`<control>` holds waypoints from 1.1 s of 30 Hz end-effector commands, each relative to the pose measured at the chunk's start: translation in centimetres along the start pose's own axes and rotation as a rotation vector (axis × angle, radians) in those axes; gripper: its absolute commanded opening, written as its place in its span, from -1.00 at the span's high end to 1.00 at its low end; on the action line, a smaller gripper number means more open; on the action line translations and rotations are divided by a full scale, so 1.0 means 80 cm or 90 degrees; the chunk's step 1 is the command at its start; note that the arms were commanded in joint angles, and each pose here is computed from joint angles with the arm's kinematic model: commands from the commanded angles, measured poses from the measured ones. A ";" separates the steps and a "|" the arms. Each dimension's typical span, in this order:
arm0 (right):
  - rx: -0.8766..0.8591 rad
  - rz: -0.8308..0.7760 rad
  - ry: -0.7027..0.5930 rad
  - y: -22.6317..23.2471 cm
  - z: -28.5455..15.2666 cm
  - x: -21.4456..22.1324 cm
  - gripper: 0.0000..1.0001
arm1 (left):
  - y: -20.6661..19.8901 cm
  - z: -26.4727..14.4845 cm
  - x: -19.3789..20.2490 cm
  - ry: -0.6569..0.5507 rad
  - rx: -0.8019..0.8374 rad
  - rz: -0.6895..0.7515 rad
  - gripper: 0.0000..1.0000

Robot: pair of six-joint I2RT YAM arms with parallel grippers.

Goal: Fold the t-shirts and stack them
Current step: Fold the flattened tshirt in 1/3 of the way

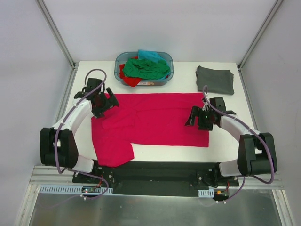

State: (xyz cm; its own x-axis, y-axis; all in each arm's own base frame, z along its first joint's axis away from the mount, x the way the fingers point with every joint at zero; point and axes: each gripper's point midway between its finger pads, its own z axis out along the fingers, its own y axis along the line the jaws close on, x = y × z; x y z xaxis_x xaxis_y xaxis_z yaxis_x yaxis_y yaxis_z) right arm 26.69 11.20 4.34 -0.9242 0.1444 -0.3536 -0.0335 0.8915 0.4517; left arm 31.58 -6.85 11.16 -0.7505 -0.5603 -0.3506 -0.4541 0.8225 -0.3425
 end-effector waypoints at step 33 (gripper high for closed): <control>0.120 0.001 -0.083 -0.017 -0.070 -0.013 -0.92 | -0.029 0.024 -0.022 0.028 0.067 -0.007 -0.98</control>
State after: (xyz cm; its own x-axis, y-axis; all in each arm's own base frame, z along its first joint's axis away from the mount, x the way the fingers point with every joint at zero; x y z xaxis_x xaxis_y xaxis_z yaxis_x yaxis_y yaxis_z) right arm 27.52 8.95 5.67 -0.9151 0.1840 -0.3587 0.0567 0.9397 0.3373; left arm 38.31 -8.36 6.41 -0.8185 -0.5334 -0.2137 -0.4175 0.8076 -0.4165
